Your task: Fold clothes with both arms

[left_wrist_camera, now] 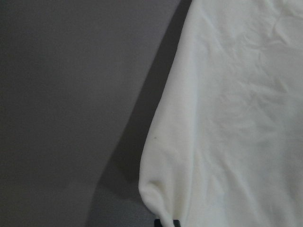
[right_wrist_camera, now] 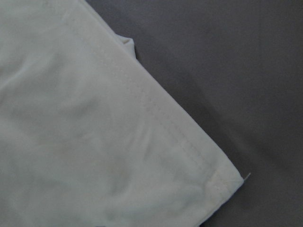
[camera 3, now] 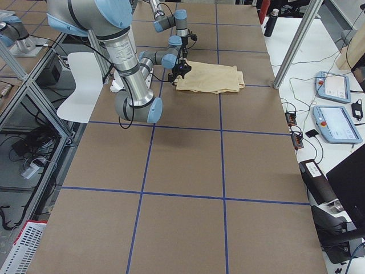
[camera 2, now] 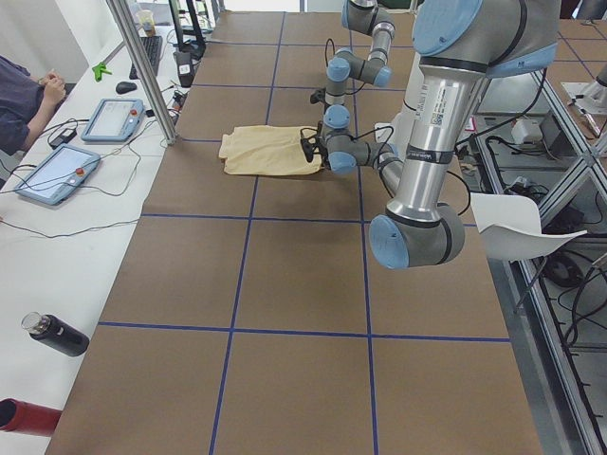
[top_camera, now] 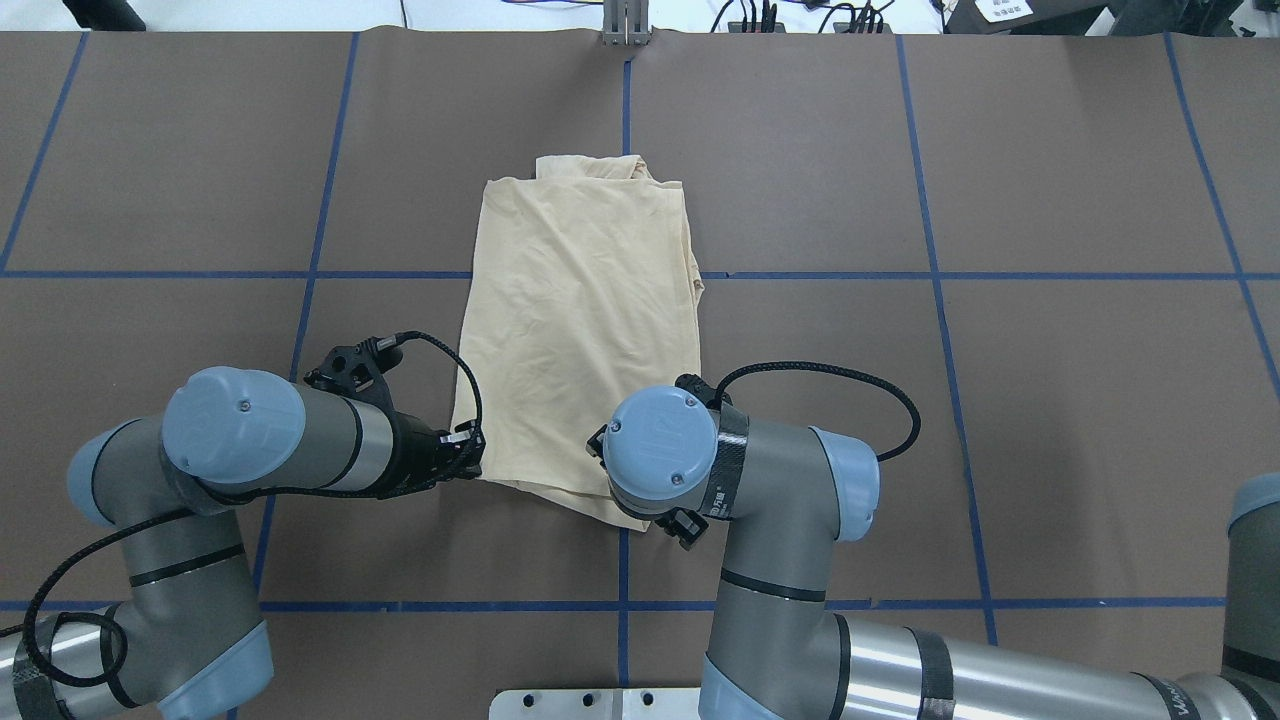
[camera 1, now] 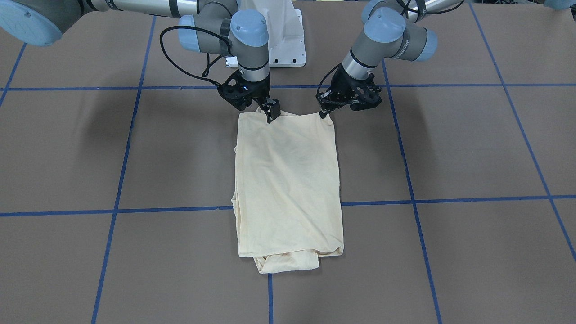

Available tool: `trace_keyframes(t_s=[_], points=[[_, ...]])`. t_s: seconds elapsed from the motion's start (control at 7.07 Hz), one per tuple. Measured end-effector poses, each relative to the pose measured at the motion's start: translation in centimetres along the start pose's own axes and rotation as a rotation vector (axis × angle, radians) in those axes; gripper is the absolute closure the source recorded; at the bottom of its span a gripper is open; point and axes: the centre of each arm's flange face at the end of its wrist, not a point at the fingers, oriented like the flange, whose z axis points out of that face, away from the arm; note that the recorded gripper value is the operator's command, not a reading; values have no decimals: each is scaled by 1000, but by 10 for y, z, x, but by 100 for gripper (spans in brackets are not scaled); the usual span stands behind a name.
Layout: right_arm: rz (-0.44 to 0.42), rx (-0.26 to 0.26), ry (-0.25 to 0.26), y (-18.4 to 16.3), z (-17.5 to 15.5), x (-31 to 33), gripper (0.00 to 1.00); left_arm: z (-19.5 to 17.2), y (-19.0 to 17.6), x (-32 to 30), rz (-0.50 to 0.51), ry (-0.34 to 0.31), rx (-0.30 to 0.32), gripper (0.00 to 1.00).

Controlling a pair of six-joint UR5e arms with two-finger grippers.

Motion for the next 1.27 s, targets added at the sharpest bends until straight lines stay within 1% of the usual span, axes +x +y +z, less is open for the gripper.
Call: trace_keyframes(t_s=[0.85, 0.99, 1.13, 1.27], points=[[-1, 3, 3, 0, 4, 0, 26, 0, 1, 1, -6, 2, -1, 100], [-2, 3, 2, 0, 4, -1, 29, 0, 1, 2, -9, 3, -2, 100], [-2, 2, 2, 1, 4, -2, 55, 0, 1, 2, -10, 4, -2, 100], [-1, 3, 3, 1, 4, -2, 62, 0, 1, 2, -11, 3, -2, 100]])
